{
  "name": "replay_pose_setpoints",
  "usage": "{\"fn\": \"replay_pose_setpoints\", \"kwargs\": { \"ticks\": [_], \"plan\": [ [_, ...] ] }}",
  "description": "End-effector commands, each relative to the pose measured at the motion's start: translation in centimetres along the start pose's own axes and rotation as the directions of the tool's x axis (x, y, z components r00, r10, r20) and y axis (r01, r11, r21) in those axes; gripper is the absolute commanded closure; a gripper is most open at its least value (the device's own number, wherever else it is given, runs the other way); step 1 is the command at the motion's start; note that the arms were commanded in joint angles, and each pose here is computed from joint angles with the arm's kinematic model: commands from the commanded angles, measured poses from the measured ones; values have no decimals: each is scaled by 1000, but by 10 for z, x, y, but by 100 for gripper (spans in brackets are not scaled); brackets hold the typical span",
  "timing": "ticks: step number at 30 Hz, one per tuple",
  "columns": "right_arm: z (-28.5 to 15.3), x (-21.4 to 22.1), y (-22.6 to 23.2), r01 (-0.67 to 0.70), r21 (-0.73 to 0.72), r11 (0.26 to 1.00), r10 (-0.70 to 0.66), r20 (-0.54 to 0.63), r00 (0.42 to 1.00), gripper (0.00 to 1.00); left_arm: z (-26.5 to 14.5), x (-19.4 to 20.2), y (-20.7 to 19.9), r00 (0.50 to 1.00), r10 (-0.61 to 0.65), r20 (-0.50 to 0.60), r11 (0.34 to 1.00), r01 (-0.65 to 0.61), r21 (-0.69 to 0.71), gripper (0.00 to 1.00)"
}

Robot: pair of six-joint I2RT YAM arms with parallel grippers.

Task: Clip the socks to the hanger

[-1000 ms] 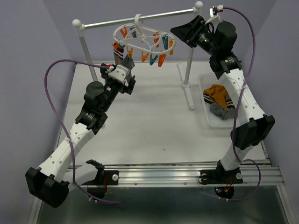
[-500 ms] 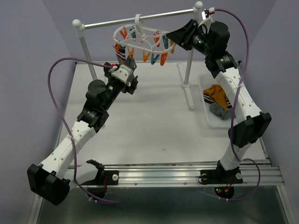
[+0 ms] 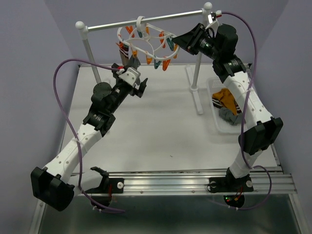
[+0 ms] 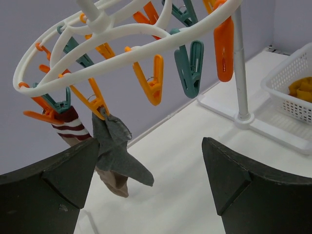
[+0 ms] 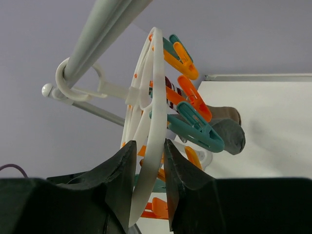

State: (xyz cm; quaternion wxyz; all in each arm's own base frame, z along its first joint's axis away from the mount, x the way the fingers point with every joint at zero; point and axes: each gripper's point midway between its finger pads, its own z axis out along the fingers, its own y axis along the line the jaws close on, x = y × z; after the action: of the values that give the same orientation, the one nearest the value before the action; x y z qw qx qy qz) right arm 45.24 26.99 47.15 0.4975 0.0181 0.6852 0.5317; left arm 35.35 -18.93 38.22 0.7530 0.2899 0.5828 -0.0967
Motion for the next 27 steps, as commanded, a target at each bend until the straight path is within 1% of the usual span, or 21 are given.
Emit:
{"fn": "replay_pose_setpoints", "kwargs": {
  "ticks": [1, 3, 6, 7, 8, 12, 13, 15, 16, 19, 22, 27],
  "plan": [
    [-17, -4, 50, 1, -146, 989, -1, 0, 1000, 66, 6, -31, 5, 994, 0, 110, 1000, 0, 0, 1],
    [-18, -5, 52, -2, -155, 988, 3, 6, 1000, 66, 7, -32, 0, 993, -19, 116, 1000, 17, 21, 1],
    [-20, -1, 54, -21, -159, 987, 22, 8, 1000, 66, 5, -39, -9, 986, -107, 131, 993, 99, 64, 1],
    [-19, 5, 47, -54, -142, 988, 54, -5, 999, 66, 3, -38, -16, 979, -161, 127, 984, 150, 91, 1],
    [-21, 2, 52, -50, -163, 985, 52, 11, 999, 66, -1, -43, -19, 973, -185, 135, 980, 172, 104, 1],
    [-25, 6, 64, -94, -182, 979, 103, 40, 994, 67, -10, -48, -46, 957, -251, 143, 960, 228, 160, 1],
    [-27, 5, 64, -88, -185, 979, 100, 57, 993, 67, -12, -52, -49, 957, -247, 152, 962, 224, 158, 1],
    [-29, 9, 65, -122, -200, 972, 138, 70, 988, 68, -15, -51, -55, 963, -223, 151, 968, 201, 148, 1],
    [-34, 8, 75, -128, -218, 968, 148, 82, 985, 68, -16, -50, -57, 964, -220, 150, 971, 201, 132, 1],
    [-42, 8, 83, -139, -231, 963, 167, 106, 980, 67, -17, -48, -54, 963, -227, 144, 972, 214, 97, 1],
    [-46, 16, 88, -139, -243, 960, 169, 106, 980, 64, -18, -49, -54, 962, -233, 145, 971, 222, 90, 1],
    [-45, 33, 99, -141, -272, 952, 162, 57, 985, 68, -14, -50, -49, 962, -233, 142, 972, 230, 41, 1]
  ]
}}
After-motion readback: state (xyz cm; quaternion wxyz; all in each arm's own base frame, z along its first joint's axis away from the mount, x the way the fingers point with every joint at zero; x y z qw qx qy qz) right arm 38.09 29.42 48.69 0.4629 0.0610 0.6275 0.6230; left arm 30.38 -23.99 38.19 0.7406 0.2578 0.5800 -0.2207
